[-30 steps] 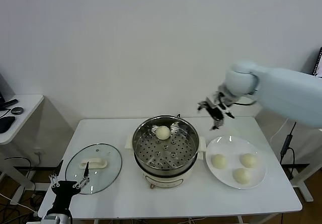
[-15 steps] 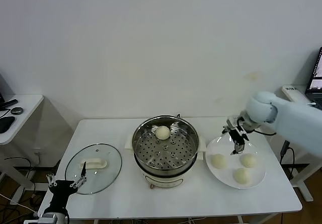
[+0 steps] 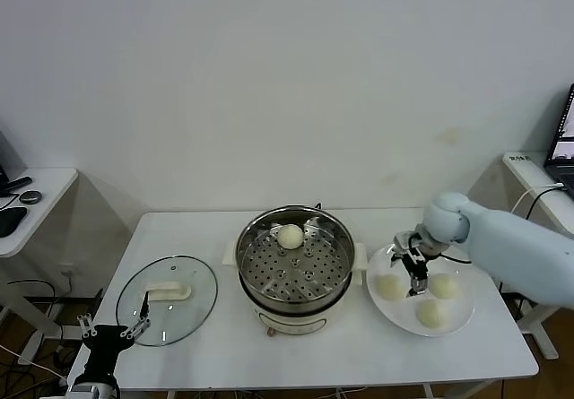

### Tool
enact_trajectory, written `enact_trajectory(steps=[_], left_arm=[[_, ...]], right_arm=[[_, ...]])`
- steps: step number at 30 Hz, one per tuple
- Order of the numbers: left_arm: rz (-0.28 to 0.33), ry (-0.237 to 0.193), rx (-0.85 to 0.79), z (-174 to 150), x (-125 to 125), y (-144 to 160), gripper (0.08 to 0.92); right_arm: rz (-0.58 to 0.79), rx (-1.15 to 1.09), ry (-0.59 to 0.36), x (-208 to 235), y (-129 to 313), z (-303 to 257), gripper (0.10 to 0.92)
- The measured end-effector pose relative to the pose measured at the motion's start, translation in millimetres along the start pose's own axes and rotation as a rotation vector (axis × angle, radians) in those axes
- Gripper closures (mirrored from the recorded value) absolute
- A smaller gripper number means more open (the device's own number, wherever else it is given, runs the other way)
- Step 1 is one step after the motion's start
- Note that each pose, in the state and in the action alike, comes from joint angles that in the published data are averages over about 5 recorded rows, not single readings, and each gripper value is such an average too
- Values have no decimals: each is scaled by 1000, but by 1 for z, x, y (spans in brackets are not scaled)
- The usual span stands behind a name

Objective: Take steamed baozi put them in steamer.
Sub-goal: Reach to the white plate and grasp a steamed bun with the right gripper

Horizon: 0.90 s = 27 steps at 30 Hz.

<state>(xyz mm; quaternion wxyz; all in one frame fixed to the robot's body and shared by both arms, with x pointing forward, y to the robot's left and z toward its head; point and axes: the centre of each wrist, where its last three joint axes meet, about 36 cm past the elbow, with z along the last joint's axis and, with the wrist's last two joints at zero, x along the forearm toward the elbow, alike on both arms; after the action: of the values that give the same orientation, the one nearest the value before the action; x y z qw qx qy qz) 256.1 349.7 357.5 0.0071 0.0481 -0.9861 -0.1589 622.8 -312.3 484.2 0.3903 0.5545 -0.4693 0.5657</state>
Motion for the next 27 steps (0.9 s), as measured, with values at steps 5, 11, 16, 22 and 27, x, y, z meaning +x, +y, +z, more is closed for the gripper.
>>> enact_trajectory(steps=[5, 11, 16, 22, 27], left_arm=[[-5, -1, -6, 0, 1, 3, 177], [-9, -3, -12, 1, 1, 5, 177], [-14, -3, -13, 1, 2, 7, 177], [-17, -4, -12, 1, 2, 7, 177], [-18, -3, -12, 2, 3, 7, 177]], right_arm=[[9, -4, 6, -15, -3, 0, 200], [18, -10, 9, -28, -7, -4, 204], [21, -17, 8, -32, -10, -8, 303], [15, -28, 10, -31, -9, -7, 485], [18, -36, 8, -18, -9, -3, 609]])
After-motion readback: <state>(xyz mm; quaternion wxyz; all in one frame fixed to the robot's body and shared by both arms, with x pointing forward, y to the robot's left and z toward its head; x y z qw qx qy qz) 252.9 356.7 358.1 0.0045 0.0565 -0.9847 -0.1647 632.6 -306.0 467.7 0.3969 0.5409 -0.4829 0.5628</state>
